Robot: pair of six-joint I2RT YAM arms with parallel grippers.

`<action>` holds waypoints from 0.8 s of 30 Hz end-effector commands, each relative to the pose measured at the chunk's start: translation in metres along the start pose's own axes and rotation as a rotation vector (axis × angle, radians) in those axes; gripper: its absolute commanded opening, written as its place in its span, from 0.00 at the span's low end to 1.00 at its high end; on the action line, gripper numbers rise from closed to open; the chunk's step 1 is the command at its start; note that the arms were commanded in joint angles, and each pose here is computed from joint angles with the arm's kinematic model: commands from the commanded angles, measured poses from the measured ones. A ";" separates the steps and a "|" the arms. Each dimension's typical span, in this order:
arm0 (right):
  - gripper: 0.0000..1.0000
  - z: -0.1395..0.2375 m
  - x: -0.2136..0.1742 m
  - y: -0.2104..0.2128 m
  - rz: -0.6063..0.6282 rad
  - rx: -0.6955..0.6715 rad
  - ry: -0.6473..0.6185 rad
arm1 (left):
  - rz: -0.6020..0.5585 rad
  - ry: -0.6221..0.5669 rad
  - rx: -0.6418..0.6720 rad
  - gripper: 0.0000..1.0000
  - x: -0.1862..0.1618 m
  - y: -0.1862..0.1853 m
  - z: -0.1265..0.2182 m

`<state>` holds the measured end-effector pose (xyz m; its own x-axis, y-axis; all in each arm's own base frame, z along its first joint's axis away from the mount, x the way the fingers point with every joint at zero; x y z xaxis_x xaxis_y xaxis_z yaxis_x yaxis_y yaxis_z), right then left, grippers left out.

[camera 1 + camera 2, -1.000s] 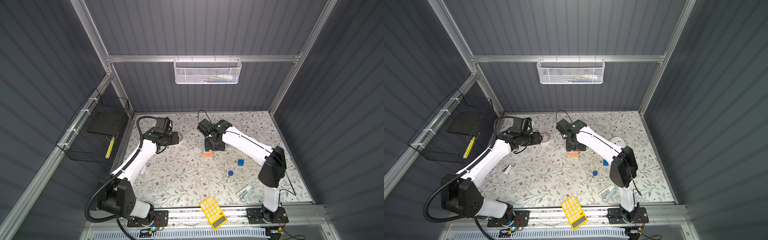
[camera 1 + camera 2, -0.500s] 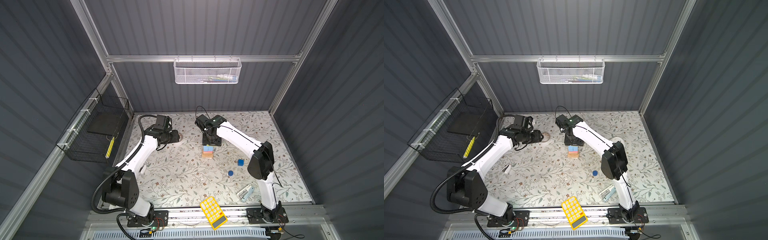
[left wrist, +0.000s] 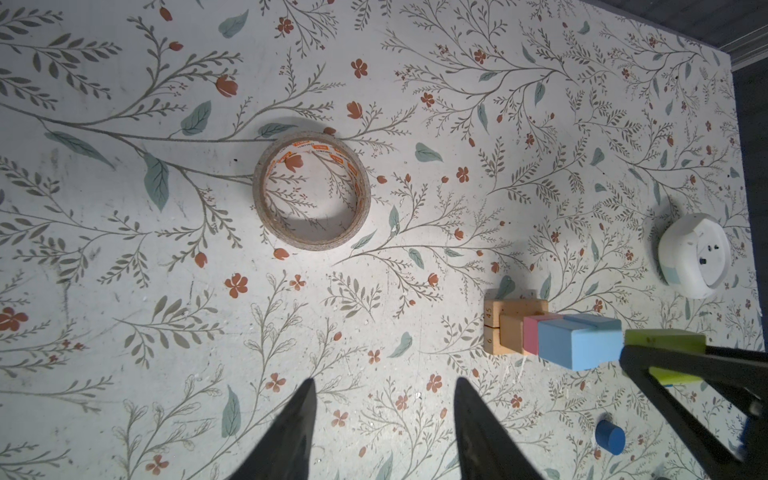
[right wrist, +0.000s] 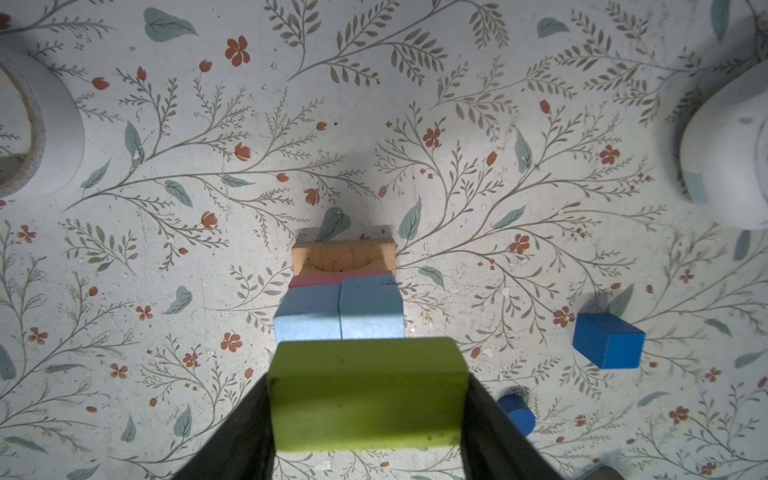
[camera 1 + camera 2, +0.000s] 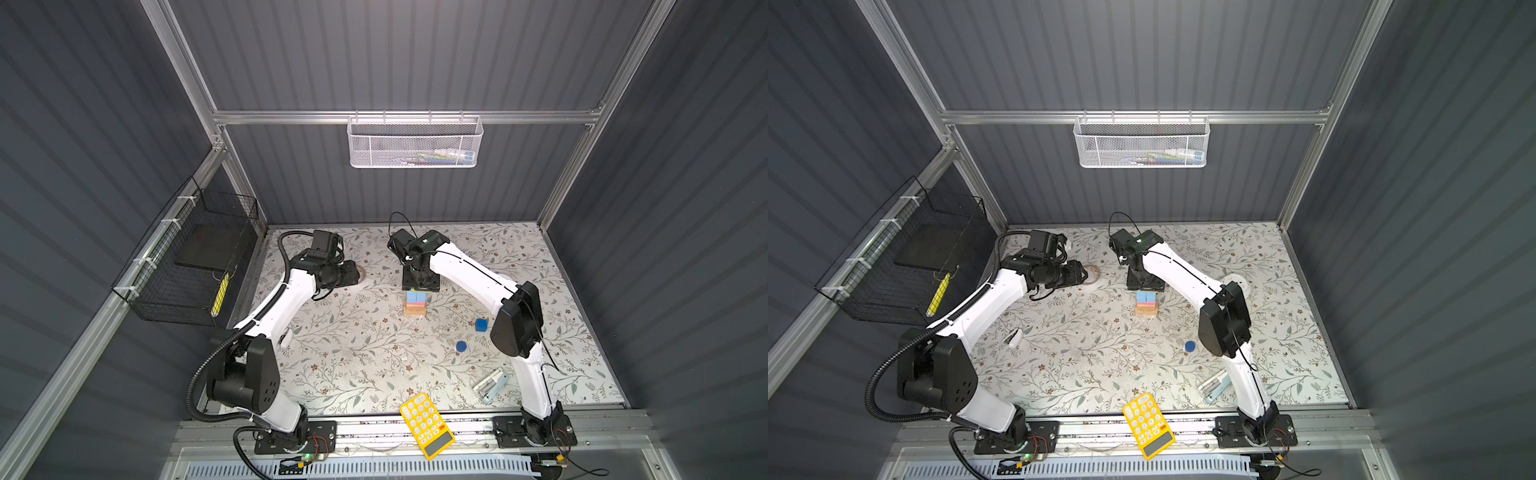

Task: Build the wood block tower
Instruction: 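Lower the lime green block onto the two light blue cubes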

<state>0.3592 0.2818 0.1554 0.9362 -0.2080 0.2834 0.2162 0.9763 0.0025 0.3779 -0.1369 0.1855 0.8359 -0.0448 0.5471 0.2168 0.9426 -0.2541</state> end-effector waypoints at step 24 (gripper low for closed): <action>0.52 -0.016 -0.010 0.005 0.089 -0.004 0.021 | -0.019 -0.027 -0.028 0.53 0.012 -0.003 0.007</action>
<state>0.3576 0.2872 0.1464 0.9508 -0.1455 0.2734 0.1517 0.9884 -0.0016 0.3789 -0.1384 0.1884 0.8327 -0.0443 0.5520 0.2232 0.9391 -0.2614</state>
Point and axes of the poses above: each gripper's point midway between its finger pads, its own z axis back along the fingers, its own y axis along the line the jaws close on, x = y × z, the point moved 2 cm from there along z, back along the fingers, and after that the axes turned 8 degrees about -z, right-handed, at the moved point
